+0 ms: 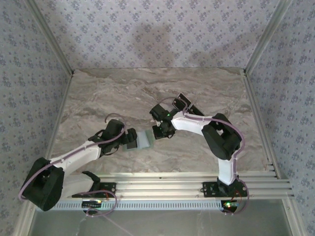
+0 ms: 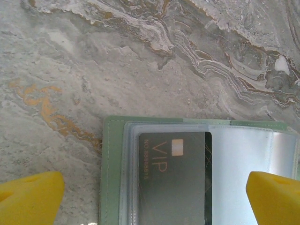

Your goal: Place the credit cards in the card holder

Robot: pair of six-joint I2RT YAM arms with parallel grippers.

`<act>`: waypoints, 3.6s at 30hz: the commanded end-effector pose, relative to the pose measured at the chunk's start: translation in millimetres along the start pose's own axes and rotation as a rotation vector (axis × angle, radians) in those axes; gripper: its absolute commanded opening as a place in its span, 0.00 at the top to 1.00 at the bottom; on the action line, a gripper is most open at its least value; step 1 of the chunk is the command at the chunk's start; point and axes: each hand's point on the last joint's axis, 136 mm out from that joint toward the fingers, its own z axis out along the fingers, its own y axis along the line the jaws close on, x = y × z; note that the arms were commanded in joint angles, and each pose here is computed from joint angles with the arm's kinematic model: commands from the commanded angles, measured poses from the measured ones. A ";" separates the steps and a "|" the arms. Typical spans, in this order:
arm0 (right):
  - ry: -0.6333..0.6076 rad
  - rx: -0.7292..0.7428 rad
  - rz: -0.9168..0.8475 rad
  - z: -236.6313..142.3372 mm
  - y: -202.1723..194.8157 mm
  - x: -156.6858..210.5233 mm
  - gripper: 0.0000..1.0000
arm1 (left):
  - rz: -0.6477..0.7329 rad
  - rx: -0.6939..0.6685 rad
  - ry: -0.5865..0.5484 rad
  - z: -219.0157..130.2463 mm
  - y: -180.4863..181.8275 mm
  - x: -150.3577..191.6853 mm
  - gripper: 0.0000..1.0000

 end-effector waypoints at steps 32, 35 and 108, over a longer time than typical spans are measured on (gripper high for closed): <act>-0.014 -0.077 0.033 -1.8 14.9 -0.9 0.97 | 0.048 0.047 0.030 25.3 -9.7 5.5 0.00; -0.012 -0.077 0.035 0.6 15.8 -0.2 0.97 | 0.042 0.080 0.014 18.6 -16.5 1.0 0.00; -0.208 -0.167 0.179 -99.9 -1.2 31.4 0.62 | -0.078 0.136 -0.011 44.3 -103.9 42.9 0.01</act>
